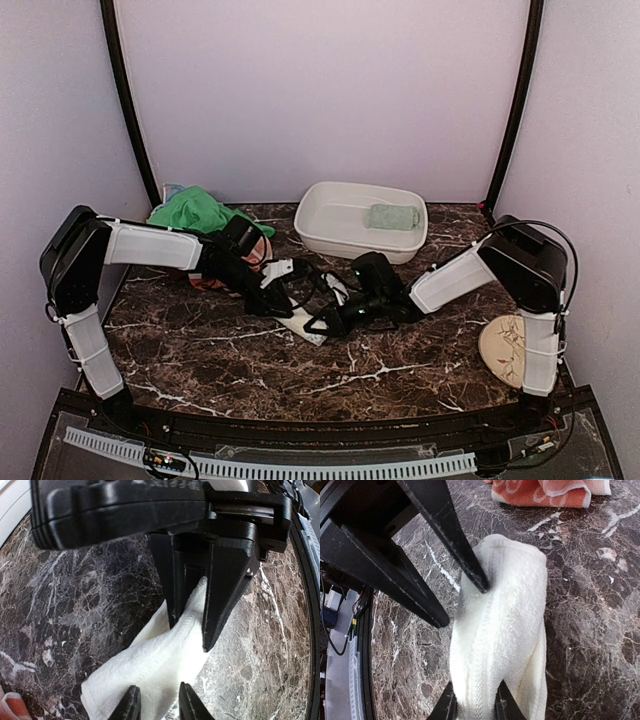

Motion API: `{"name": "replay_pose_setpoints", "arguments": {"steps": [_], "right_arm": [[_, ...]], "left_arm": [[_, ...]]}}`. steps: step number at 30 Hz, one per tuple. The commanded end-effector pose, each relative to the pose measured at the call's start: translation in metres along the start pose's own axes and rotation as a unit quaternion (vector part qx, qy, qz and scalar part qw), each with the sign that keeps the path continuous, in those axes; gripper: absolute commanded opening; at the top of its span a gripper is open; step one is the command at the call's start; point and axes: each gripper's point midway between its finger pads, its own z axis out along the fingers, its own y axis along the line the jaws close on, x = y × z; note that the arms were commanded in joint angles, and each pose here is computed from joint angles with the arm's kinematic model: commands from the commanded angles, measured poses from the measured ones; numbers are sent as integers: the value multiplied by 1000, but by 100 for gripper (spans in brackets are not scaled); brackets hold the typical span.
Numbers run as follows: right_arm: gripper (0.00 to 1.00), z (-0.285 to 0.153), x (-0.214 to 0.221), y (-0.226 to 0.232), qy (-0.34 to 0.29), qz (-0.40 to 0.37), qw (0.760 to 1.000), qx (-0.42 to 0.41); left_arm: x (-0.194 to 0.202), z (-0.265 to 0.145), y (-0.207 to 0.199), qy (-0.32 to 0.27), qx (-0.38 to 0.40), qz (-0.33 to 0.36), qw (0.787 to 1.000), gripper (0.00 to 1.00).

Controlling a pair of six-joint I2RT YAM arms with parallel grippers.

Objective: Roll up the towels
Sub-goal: Roll the towel at the center of the board.

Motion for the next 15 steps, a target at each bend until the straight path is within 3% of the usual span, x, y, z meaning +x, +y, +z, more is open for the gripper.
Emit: {"name": "replay_pose_setpoints", "arguments": {"steps": [1,5,8,9,13,15], "right_arm": [[14,4,93,-30,132,116,984,41],[15,4,95,-30,134,128,982,38],[23,2,89,-33,123,132,982,47],[26,0,87,-34,115,132,983,52],[57,-14,58,-29,50,102,992,63],[60,-23,48,-29,22,83,993,77]], "left_arm": [[-5,-4,30,-1,-66,-27,997,30],[8,9,43,27,-80,-53,995,29],[20,19,46,55,-77,-67,993,28],[25,22,46,66,-75,-70,993,29],[39,32,42,94,-59,-83,990,28],[44,35,41,103,-54,-89,989,28]]}}
